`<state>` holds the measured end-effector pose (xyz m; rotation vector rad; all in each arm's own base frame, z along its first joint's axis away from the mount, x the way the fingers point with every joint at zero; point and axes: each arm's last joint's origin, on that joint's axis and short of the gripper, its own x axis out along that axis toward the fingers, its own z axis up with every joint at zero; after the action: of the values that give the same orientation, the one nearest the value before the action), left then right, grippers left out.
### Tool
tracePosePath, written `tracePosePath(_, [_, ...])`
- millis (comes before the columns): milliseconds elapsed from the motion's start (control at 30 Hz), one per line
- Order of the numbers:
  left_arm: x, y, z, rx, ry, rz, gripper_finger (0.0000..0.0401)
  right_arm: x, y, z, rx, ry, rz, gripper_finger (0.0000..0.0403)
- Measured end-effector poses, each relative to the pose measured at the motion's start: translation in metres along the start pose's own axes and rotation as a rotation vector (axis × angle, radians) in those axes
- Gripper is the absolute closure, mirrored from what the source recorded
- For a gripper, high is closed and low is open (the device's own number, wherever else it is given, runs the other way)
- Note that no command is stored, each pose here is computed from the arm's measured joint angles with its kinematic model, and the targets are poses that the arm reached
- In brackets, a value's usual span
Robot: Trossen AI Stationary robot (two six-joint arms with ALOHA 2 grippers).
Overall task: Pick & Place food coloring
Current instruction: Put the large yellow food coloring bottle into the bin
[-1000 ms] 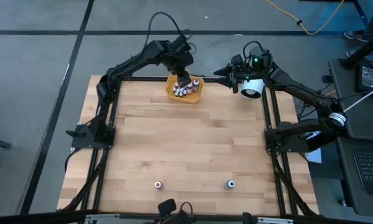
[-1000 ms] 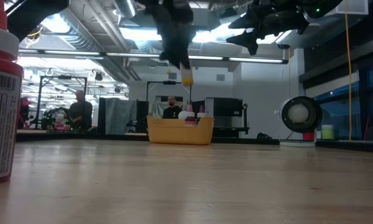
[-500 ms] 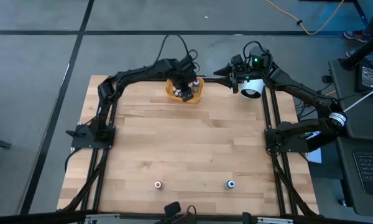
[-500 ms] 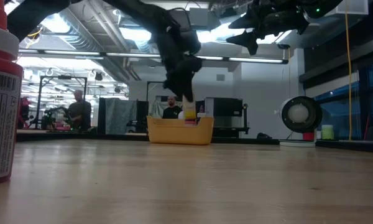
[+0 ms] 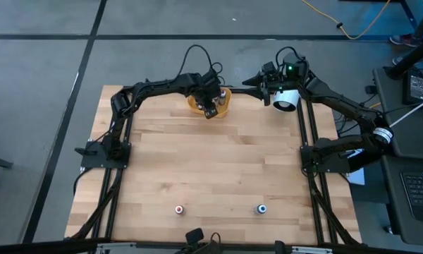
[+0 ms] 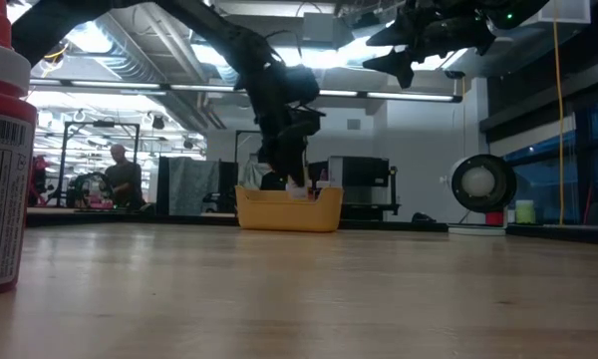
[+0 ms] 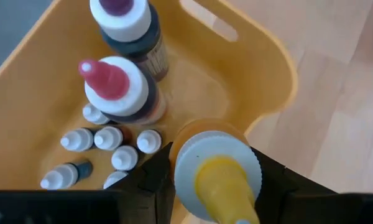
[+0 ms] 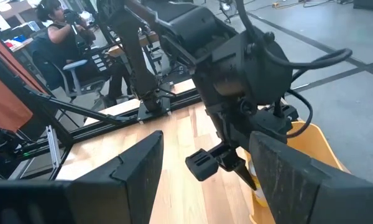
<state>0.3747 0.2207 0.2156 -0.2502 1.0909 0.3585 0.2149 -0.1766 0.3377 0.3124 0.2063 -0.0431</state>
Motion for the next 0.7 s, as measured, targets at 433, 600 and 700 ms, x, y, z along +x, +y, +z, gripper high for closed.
tracePosePath(433, [0.018,0.004,-0.008,0.012,0.011,0.014,0.0263,0.0,0.0,0.0,0.003,-0.001,0.0,0.0163])
tracePosePath(600, [0.025,0.004,-0.008,0.012,0.01,0.014,0.0261,0.0,0.0,0.0,0.006,0.0,0.0,0.0163])
tracePosePath(700, [0.026,0.004,-0.01,0.003,0.03,0.021,0.0252,0.0,0.0,0.0,0.007,0.0,-0.001,0.0163])
